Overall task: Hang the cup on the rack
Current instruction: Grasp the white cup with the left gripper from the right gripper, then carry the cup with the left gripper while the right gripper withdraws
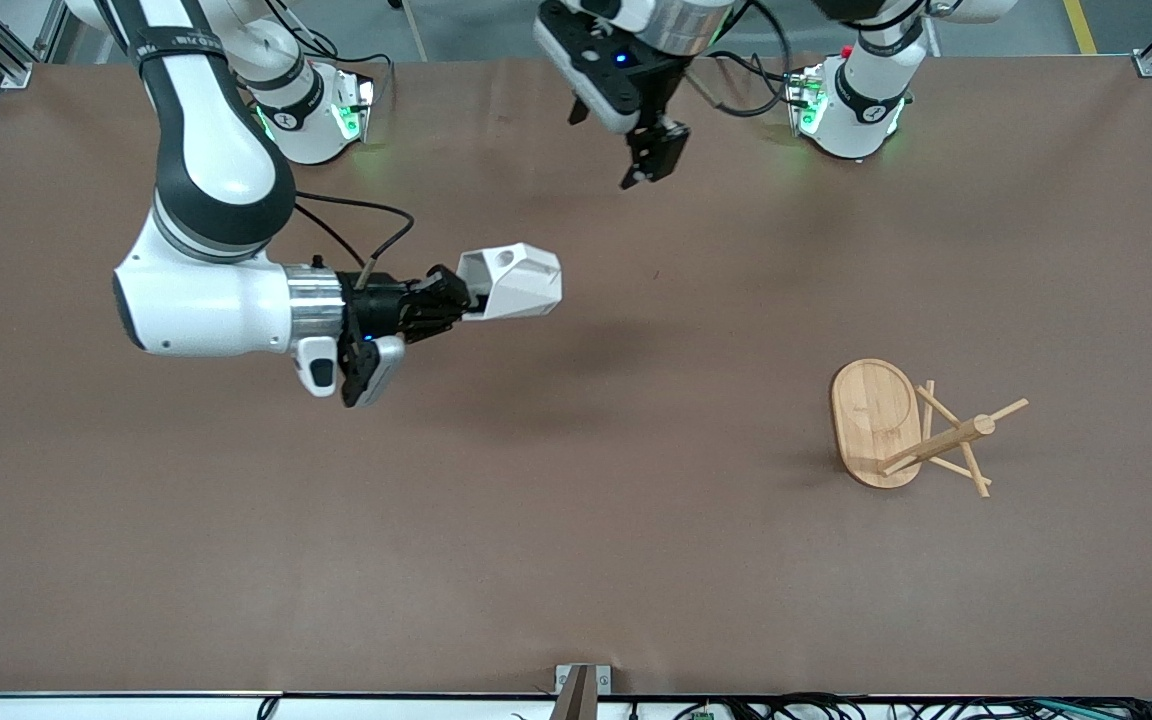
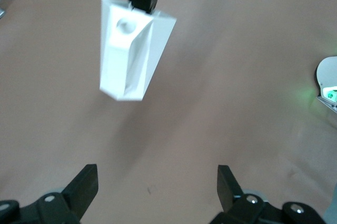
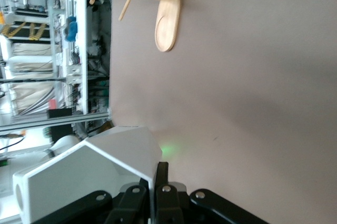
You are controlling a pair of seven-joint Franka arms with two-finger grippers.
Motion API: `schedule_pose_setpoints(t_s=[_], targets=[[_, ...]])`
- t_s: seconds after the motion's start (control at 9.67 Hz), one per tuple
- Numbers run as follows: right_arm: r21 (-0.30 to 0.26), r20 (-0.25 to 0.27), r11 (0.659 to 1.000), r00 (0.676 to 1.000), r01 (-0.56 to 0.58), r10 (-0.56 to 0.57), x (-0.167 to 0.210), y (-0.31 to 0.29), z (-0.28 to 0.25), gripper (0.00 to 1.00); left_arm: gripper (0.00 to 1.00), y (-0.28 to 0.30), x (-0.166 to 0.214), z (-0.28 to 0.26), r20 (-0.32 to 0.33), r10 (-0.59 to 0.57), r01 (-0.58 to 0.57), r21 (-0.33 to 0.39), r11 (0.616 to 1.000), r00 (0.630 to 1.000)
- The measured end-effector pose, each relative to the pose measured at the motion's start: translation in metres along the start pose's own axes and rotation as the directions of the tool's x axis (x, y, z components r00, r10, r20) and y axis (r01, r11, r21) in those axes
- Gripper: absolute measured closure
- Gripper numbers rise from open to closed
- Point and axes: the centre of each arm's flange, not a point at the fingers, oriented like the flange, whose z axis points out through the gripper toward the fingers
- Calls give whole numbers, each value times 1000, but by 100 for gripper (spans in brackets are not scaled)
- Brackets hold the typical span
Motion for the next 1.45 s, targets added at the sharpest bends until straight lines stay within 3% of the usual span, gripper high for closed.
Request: schedule_pose_setpoints(t_s=[0.21, 0.41, 0.83, 1.14, 1.24, 1.45], targets=[[95, 66, 994, 997, -52, 46, -7, -9, 7, 96, 2, -11, 6, 17, -27, 147, -147, -6, 989, 989], [149, 120, 981, 987, -127, 110, -12, -19, 16, 96, 4, -15, 6, 26, -32, 180, -180, -5, 984, 983], [208, 145, 962, 978, -177, 149, -13, -37, 34, 96, 3, -15, 5, 28, -29, 167, -167, -6, 986, 986], [222, 151, 955, 975, -195, 164, -13, -40, 36, 96, 6, -19, 2, 35, -15, 160, -160, -8, 987, 987], [220, 155, 953, 972, -207, 175, -13, -41, 37, 96, 8, -20, 1, 35, -14, 158, -159, -8, 987, 987], [220, 162, 951, 970, -216, 183, -14, -42, 37, 95, 23, -24, 1, 34, -15, 160, -160, -5, 987, 987]])
